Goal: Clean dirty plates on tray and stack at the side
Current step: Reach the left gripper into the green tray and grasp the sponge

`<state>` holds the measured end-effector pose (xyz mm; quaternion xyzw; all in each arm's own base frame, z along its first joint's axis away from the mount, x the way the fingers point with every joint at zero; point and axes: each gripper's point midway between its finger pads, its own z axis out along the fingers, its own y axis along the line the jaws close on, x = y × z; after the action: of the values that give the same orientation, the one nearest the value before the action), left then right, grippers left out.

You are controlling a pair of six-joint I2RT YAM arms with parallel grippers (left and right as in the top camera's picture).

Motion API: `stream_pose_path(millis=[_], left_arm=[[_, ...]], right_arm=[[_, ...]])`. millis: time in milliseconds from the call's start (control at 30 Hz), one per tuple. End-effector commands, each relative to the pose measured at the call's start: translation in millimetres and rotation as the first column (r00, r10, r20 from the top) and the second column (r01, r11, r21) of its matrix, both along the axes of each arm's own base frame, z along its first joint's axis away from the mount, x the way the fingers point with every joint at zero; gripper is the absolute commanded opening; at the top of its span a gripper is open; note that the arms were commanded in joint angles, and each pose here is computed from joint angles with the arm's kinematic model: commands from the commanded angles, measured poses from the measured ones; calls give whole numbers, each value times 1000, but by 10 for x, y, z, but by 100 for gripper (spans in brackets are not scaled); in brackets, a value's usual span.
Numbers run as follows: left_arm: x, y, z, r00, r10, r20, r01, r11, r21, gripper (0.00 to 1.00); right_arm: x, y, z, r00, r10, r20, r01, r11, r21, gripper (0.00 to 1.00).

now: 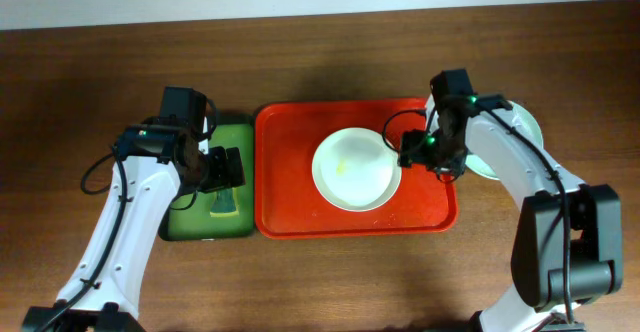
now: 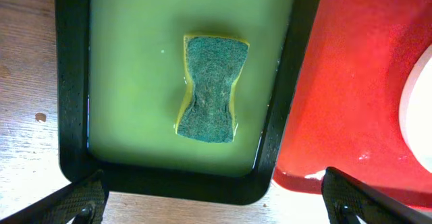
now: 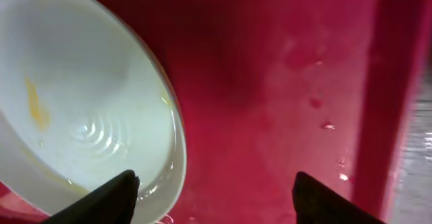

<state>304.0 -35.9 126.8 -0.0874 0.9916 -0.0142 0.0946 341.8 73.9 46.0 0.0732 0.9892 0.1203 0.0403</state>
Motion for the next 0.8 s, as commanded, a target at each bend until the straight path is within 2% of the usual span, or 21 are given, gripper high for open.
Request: stream_pose_path(millis=[0,233,400,467,567,667,767], left_arm=[[8,13,-31,1000,-11,-1,11,1000,13,99],[2,14,-42,1000,-11,-4,11,1000,14,100],[-1,15,-68,1000,-11,-4,11,1000,14,97],[-32,18,-114,1000,-11,-16,11,1000,15,95],[-44,26,-197,1000,-11,-18,11,1000,19,88],[-42,26,-295,1000,-11,-19,11,1000,19,75],[-17,21,-417,999,-11,-49,12,1000,22,70]], right_arm=[[-91,129,-90,1000,8,-7,-7,997,81,66],[-157,158,-321,1000,14,17,-16,995,94,49],[-86,333,-312,998,12,54,-18,994,106,31],[-63,389,-305,998,18,68,-25,994,107,21],[-64,381,-309,998,18,68,-25,995,100,7],[-69,381,-310,998,-4,58,-3,995,104,4],[-69,380,-310,998,-3,58,-3,995,103,4]])
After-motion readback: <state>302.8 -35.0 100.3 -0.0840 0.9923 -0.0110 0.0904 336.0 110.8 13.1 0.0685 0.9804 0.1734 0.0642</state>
